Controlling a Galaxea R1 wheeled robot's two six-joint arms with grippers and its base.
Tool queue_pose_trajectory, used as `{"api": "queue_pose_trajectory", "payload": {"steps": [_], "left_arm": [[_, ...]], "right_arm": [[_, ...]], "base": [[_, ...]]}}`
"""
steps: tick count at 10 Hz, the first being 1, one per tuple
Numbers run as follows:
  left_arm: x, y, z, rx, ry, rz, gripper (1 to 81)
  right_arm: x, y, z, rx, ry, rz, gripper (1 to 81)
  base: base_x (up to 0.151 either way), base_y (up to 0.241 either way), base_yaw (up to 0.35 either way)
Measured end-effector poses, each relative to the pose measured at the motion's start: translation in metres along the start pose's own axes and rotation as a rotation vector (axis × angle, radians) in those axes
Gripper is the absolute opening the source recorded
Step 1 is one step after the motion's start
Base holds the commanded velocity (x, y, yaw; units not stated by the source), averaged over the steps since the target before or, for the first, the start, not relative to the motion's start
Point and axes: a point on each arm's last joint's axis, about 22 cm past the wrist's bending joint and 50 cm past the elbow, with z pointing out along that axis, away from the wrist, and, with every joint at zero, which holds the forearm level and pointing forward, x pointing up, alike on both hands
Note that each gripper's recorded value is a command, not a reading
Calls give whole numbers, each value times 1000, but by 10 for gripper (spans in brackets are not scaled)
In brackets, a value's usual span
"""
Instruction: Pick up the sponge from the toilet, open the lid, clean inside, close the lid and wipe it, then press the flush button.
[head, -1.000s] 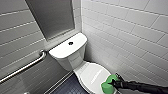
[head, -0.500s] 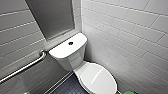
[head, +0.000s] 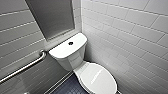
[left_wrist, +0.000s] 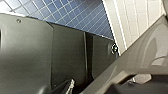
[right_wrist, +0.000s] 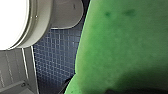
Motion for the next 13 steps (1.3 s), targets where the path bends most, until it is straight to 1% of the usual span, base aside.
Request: {"api": "queue_pose_trajectory", "payload": {"steps": [1, 2, 3, 5, 6, 7, 8, 9, 10, 11, 12, 13], "left_arm": [[34, -9, -6, 15, 27, 27, 811], [63, -20, -16, 37, 53, 38, 811], [89, -30, -24, 56, 77, 27, 811], [133, -47, -44, 92, 122, -18, 811], [150, -54, -52, 105, 146, -53, 811], [165, -52, -54, 102, 168, -93, 811], [177, -45, -50, 85, 184, -153, 811], [195, -35, -47, 65, 202, -190, 811], [219, -25, -47, 46, 227, -203, 811], [244, -8, -43, 17, 251, -197, 811], [265, 17, -32, -26, 269, -192, 811], [280, 37, -25, -61, 278, -211, 811]], "right_arm": [[-19, 18, -4, -11, -6, 9, 10], [-32, 29, -7, -17, -9, 18, 10], [-50, 46, -12, -19, -1, 26, 10], [-77, 72, -21, -37, 2, 40, 10], [-90, 81, -24, -43, -4, 43, 10], [-98, 84, -24, -41, -7, 43, 10], [-120, 85, -19, -25, -25, 33, 10], [-140, 85, -16, -14, -50, 21, 10], [-160, 86, -13, -4, -76, 1, 10], [-172, 87, -9, 2, -89, -12, 10], [-177, 91, -5, -1, -90, -16, 10], [-183, 98, -6, -12, -94, -15, 10]], "base": [[0, 0, 0], [0, 0, 0], [0, 0, 0], [0, 0, 0], [0, 0, 0], [0, 0, 0], [0, 0, 0], [0, 0, 0], [0, 0, 0], [0, 0, 0], [0, 0, 0], [0, 0, 0]]}}
